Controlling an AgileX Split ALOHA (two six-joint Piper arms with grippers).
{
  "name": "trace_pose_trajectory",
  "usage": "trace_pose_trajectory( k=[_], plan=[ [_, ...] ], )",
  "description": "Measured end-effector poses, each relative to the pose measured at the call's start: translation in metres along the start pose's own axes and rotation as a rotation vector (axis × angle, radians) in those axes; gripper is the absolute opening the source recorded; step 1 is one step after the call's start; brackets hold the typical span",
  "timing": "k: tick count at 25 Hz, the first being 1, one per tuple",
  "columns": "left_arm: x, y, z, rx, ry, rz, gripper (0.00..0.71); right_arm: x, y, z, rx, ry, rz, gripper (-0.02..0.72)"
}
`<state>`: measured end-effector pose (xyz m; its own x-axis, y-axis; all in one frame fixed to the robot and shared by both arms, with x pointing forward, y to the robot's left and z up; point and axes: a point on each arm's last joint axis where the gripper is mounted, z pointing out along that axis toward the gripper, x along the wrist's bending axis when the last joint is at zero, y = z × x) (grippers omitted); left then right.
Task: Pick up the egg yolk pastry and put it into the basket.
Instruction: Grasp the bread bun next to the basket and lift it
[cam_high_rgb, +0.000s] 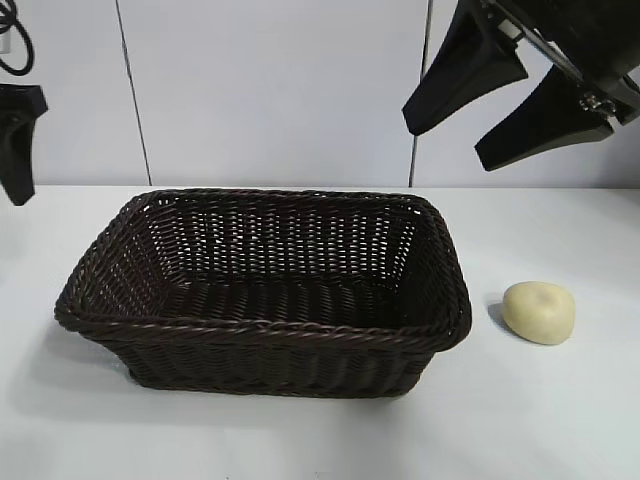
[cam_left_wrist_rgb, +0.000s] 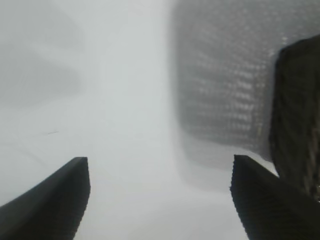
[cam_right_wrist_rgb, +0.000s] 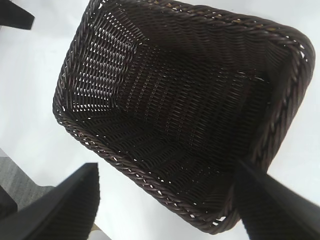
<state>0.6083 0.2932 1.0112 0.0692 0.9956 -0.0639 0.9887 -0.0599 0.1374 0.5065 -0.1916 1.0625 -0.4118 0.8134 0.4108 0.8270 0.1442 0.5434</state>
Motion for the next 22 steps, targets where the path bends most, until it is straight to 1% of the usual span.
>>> trace_pose_trajectory(
  k=[2,3,8,10,12,16,19,22],
  plan=[
    [0.01,-0.001,-0.001,0.003,0.012,-0.021,0.566,0.0,0.0,0.0,0.0,0.0,0.0,0.54],
    [0.012,-0.001,-0.001,0.005,0.016,-0.024,0.566,0.0,0.0,0.0,0.0,0.0,0.0,0.54],
    [0.011,-0.006,-0.001,0.05,0.01,-0.027,0.566,0.0,0.0,0.0,0.0,-0.001,-0.001,0.54],
    [0.011,-0.009,-0.007,0.062,0.009,-0.027,0.566,0.0,0.0,0.0,0.0,-0.001,-0.001,0.54],
    [0.009,-0.012,-0.019,0.045,0.009,-0.024,0.566,0.0,0.0,0.0,0.0,-0.001,-0.001,0.54],
    [0.005,-0.024,-0.059,-0.057,0.017,-0.015,0.566,0.0,0.0,0.0,0.0,-0.001,-0.001,0.54],
    [0.001,-0.045,-0.086,-0.12,0.021,-0.009,0.566,0.0,0.0,0.0,0.0,-0.001,-0.001,0.54],
    [-0.004,-0.078,-0.107,-0.165,0.024,-0.006,0.566,0.0,0.0,0.0,0.0,-0.001,-0.001,0.54]
  ],
)
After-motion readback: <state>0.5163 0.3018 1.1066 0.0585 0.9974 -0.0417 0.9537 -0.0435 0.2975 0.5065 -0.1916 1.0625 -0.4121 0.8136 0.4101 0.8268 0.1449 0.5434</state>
